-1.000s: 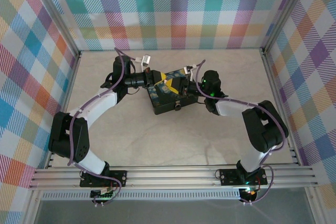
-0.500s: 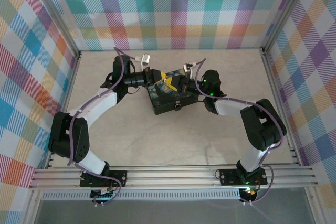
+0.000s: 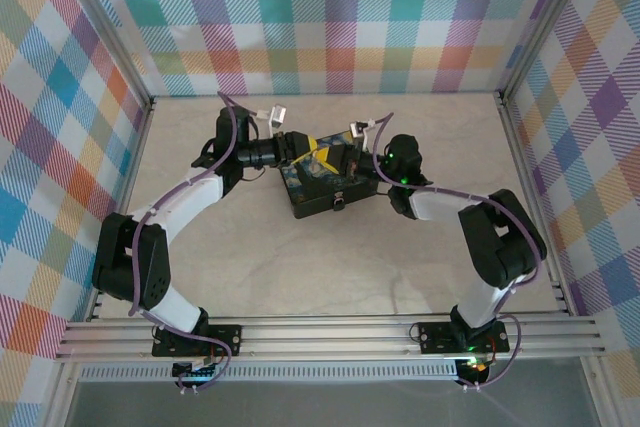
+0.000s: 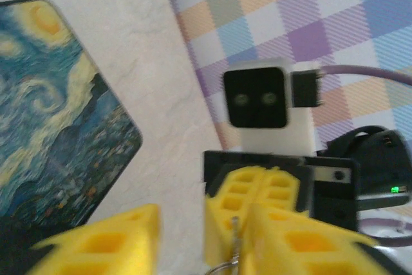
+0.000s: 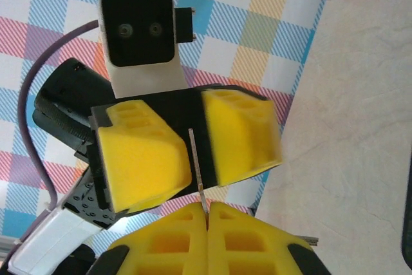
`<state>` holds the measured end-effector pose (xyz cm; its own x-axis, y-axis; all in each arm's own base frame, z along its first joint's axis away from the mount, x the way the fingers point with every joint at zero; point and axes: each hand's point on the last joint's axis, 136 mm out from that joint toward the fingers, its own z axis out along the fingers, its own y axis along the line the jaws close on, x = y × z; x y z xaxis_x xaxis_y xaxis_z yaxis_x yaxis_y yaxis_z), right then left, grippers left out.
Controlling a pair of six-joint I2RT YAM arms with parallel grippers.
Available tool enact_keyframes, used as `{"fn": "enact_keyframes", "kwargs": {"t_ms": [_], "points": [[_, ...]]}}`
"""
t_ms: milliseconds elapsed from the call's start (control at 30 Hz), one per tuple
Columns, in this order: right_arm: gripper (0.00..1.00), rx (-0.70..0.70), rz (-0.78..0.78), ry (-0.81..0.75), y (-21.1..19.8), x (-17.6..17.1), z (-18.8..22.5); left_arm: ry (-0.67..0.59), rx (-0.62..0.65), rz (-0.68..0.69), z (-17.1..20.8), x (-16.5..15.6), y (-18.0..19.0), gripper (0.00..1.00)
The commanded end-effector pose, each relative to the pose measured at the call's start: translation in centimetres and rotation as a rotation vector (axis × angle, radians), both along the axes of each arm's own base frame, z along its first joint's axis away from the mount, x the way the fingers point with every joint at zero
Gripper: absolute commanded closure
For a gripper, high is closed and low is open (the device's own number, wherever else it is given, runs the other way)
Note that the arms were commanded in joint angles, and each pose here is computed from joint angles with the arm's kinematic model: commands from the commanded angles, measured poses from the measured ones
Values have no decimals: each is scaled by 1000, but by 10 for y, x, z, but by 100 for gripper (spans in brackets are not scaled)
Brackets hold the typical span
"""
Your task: Unlock the padlock with the key
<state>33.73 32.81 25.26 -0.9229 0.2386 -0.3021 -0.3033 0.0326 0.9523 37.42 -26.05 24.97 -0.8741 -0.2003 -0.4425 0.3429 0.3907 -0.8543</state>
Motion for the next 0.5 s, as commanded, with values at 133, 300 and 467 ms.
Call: {"fn": "enact_keyframes", "kwargs": {"t_ms": [133, 300, 467], "points": [[100, -166, -34, 1, -35, -15, -29, 11, 172, 71, -3, 1, 17, 44], [100, -293, -52, 50, -72, -26, -53, 100, 333, 152, -32, -13, 23, 42], [99, -449, -94, 71, -114, -34, -65, 127, 563, 197, -67, -57, -2, 39]]}}
